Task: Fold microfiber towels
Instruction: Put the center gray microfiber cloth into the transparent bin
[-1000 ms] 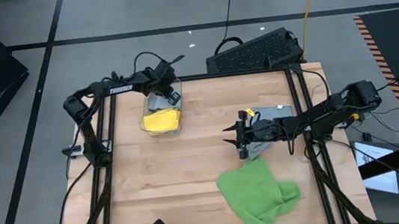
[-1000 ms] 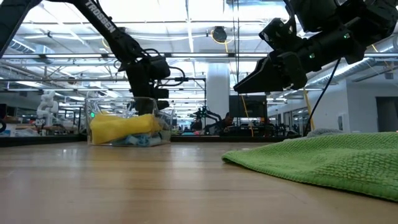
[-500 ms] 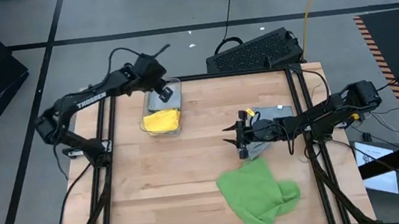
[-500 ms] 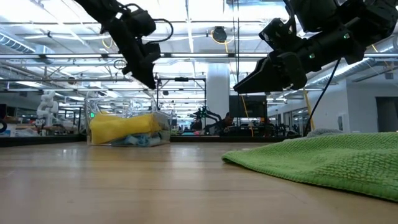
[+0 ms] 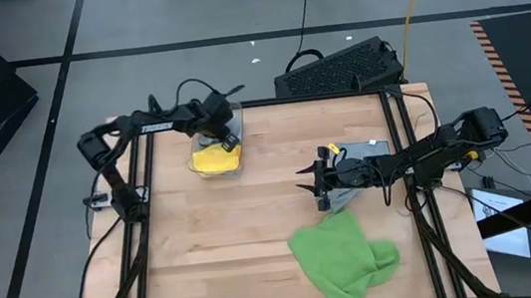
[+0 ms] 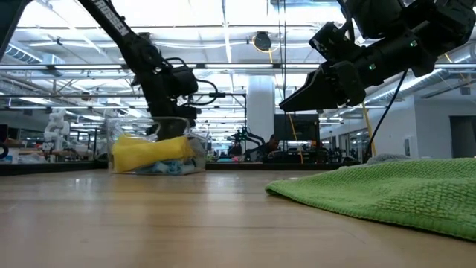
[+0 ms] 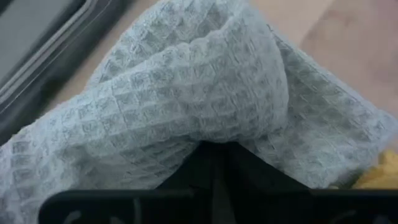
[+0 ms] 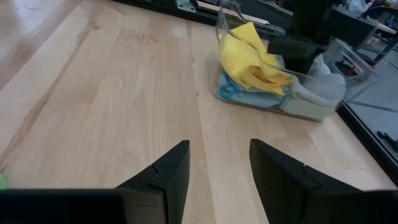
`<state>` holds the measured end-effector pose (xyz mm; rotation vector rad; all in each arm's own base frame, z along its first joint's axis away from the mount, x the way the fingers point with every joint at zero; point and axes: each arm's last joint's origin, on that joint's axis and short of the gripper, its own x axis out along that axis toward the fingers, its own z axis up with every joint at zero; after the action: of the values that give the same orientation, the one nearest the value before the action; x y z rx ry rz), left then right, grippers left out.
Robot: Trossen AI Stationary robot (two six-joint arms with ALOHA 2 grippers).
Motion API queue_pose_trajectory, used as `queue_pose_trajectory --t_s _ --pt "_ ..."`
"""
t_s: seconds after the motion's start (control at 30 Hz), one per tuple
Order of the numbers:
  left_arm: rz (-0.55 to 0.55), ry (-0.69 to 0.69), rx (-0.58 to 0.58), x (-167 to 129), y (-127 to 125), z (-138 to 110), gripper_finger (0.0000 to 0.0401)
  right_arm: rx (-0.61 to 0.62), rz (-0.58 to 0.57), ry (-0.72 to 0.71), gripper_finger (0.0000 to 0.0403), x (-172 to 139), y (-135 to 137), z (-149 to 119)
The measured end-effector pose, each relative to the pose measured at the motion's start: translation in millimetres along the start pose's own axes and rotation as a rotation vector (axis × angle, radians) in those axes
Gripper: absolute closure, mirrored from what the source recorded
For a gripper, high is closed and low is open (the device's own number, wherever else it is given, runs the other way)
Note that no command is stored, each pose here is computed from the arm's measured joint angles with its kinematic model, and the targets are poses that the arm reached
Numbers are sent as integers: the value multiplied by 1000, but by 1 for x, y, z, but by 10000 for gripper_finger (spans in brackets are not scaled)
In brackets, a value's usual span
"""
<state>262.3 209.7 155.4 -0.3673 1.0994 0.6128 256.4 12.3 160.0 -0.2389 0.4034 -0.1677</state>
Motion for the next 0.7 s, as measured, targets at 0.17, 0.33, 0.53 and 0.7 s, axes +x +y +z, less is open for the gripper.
queue_pose_trajectory --t_s 0.17,0.33,0.53,0.7 --pt "1 0 15 1 -1 4 359 9 0 2 245 0 0 0" --pt "14 -108 15 -38 -1 12 359 9 0 2 245 0 0 0" --pt "14 -302 20 -77 -2 24 359 27 1 1 245 0 0 0" --pt "-13 -287 25 -51 -3 28 359 26 2 2 245 0 0 0"
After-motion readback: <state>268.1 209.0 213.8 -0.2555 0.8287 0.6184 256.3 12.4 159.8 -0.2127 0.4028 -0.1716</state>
